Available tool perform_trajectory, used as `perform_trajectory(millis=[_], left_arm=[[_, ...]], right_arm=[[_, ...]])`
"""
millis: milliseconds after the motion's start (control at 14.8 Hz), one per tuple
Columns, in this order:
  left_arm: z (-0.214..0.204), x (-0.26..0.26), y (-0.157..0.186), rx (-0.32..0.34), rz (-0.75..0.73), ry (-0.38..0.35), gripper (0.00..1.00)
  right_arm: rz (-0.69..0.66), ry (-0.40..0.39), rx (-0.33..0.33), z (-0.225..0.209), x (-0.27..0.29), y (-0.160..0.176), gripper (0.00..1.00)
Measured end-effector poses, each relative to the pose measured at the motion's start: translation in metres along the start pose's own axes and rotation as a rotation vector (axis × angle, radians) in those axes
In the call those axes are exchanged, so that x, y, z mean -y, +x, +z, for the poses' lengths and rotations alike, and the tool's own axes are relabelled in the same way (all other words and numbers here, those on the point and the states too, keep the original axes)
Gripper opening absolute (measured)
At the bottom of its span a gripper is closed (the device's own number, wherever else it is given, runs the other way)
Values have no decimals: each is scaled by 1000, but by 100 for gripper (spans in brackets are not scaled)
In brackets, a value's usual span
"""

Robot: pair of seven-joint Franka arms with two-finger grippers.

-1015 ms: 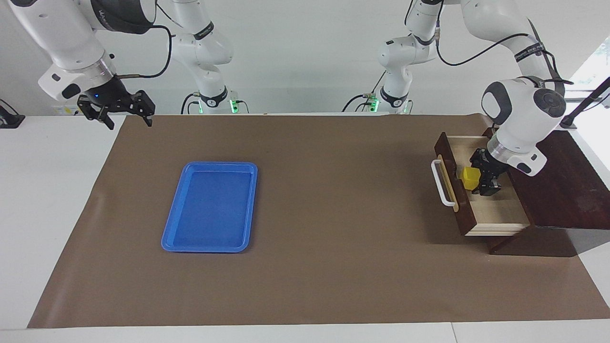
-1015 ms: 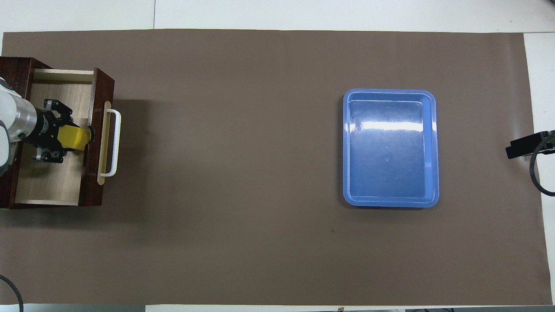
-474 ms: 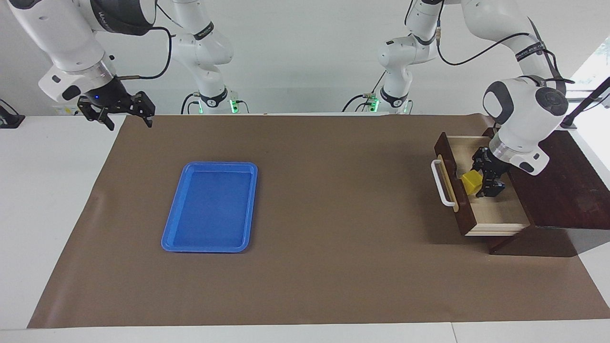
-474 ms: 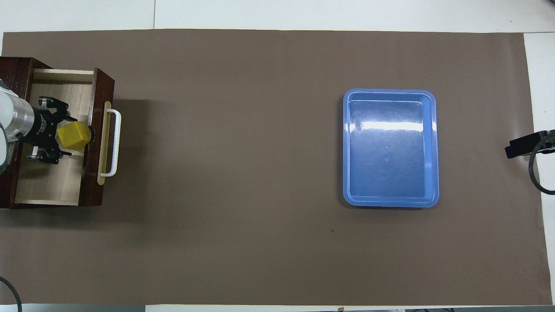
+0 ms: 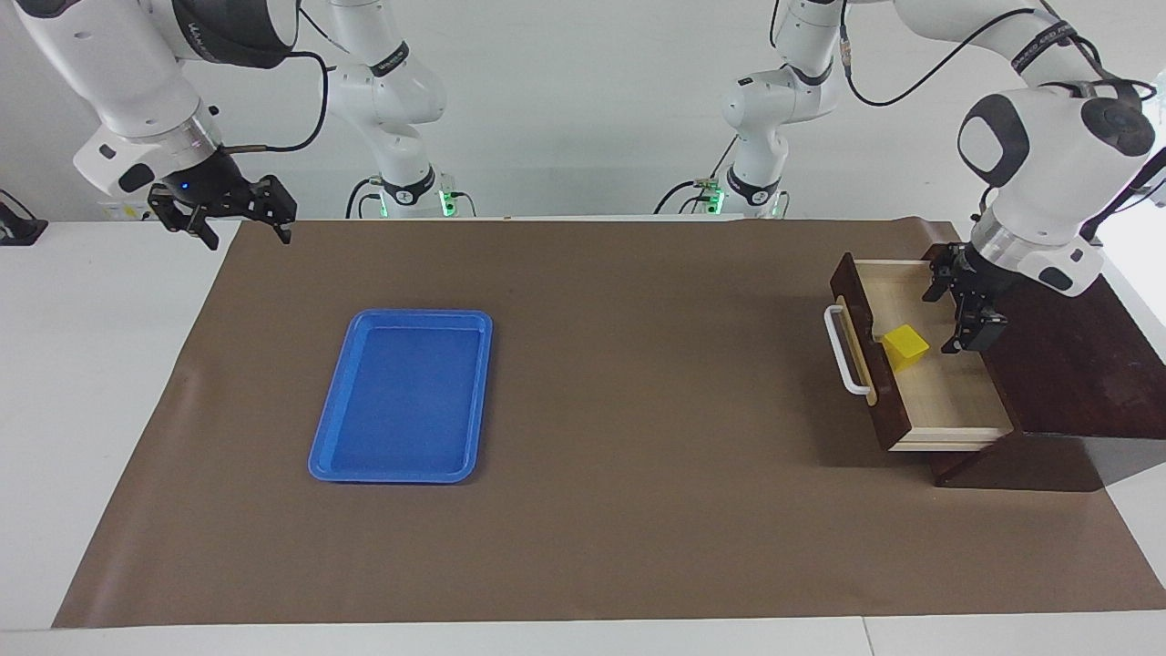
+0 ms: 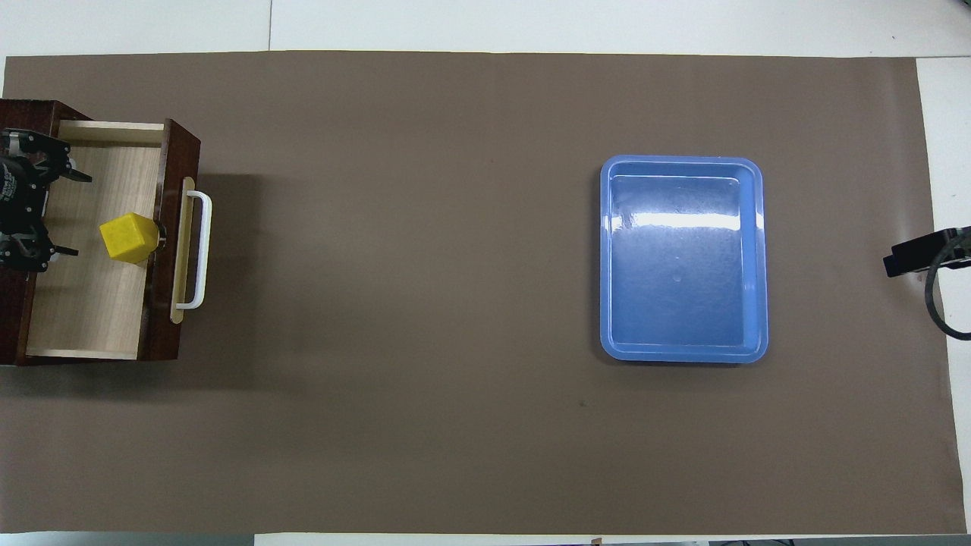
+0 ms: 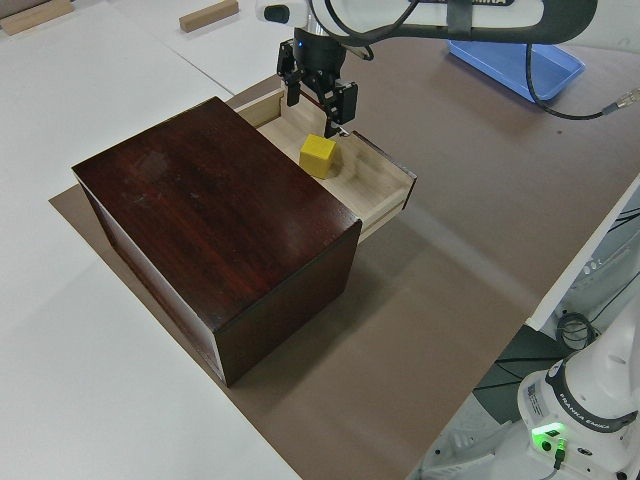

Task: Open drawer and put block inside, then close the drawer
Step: 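Lower the block into the open drawer and open the left gripper, then push the drawer shut away from the robot with the left gripper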

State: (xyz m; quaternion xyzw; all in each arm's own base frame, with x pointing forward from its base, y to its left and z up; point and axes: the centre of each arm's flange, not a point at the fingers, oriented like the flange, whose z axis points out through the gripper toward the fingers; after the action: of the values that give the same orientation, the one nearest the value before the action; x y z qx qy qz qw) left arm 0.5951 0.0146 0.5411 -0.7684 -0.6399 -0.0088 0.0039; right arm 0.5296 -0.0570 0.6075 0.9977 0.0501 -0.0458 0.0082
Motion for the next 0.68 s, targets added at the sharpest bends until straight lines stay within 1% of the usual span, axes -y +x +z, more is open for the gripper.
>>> perform_trajectory(millis=[68, 203, 338, 406, 541, 677], left_arm=[[-11, -3, -19, 1, 1, 0, 100], [-14, -9, -70, 2, -13, -1, 100], [-2, -12, -114, 3, -38, 3, 100], [11, -12, -131, 4, -46, 4, 100], [43, -10, -148, 5, -60, 3, 100], [73, -5, -144, 3, -67, 9, 100]], right_arm=[[0, 0, 0, 0, 0, 0, 100], [-2, 0, 0, 0, 1, 0, 100], [-5, -1, 0, 0, 3, 1, 100], [-6, -1, 0, 0, 3, 1, 100], [-7, -1, 0, 0, 4, 1, 100], [-8, -1, 0, 0, 5, 1, 100]])
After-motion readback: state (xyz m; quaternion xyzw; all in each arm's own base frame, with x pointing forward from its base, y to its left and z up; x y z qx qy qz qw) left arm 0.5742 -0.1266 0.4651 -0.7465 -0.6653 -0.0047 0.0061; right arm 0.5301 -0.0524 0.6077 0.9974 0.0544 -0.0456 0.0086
